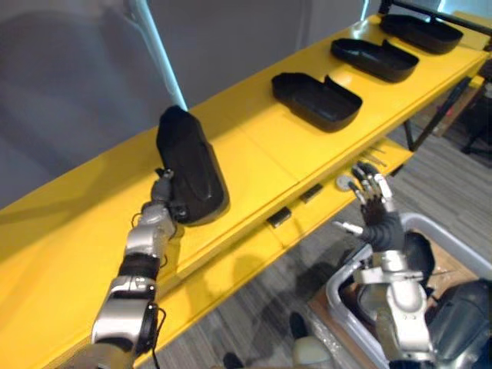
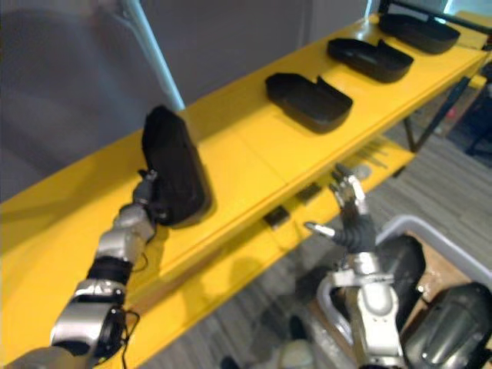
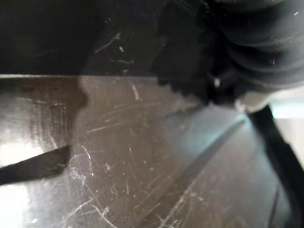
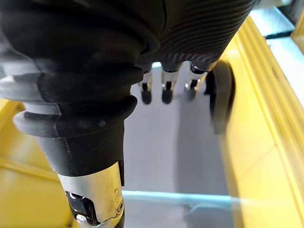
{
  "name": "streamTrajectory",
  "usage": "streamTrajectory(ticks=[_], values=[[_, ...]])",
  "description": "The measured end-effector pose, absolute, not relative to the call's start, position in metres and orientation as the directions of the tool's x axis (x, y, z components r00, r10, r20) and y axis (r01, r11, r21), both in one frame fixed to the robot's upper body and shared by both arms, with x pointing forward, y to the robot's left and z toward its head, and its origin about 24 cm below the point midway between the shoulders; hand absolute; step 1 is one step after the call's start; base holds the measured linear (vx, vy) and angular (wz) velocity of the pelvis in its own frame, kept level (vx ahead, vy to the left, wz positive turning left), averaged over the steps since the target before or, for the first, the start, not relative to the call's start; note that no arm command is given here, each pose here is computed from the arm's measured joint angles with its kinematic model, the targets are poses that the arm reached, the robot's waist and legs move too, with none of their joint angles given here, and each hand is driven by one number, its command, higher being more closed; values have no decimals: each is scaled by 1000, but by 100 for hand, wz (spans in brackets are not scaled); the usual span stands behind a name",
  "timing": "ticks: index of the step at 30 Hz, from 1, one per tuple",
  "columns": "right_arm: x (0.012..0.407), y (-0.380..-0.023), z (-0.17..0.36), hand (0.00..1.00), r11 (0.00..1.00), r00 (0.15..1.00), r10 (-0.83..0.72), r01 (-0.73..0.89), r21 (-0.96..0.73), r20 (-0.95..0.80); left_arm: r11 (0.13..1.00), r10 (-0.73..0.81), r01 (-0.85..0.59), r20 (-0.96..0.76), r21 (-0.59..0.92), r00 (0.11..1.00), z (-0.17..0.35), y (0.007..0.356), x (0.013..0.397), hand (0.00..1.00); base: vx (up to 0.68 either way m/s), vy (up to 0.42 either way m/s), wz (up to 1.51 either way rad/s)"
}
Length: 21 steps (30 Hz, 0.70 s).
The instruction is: Walk over and take plastic housings, then place them on the shelf
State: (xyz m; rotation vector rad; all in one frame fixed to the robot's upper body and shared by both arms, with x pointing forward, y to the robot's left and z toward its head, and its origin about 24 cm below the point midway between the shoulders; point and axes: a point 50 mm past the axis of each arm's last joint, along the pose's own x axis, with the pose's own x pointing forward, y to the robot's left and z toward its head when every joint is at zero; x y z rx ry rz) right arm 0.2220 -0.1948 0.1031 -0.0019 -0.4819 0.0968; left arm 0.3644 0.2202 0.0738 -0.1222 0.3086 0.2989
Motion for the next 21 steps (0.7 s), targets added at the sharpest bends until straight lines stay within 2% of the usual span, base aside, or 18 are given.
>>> streamTrajectory(ticks=[11,21], values=[[223,-197,95,0,996,898,76,-84,0,434,941,297,-335,-356,-48,886,72,226,368,100,-49,-34,0],[226,-194,83,0,997,921,64,-79,24,385,972,209,-235,-372,-23,904,66,214,367,100,-30,-30,10]])
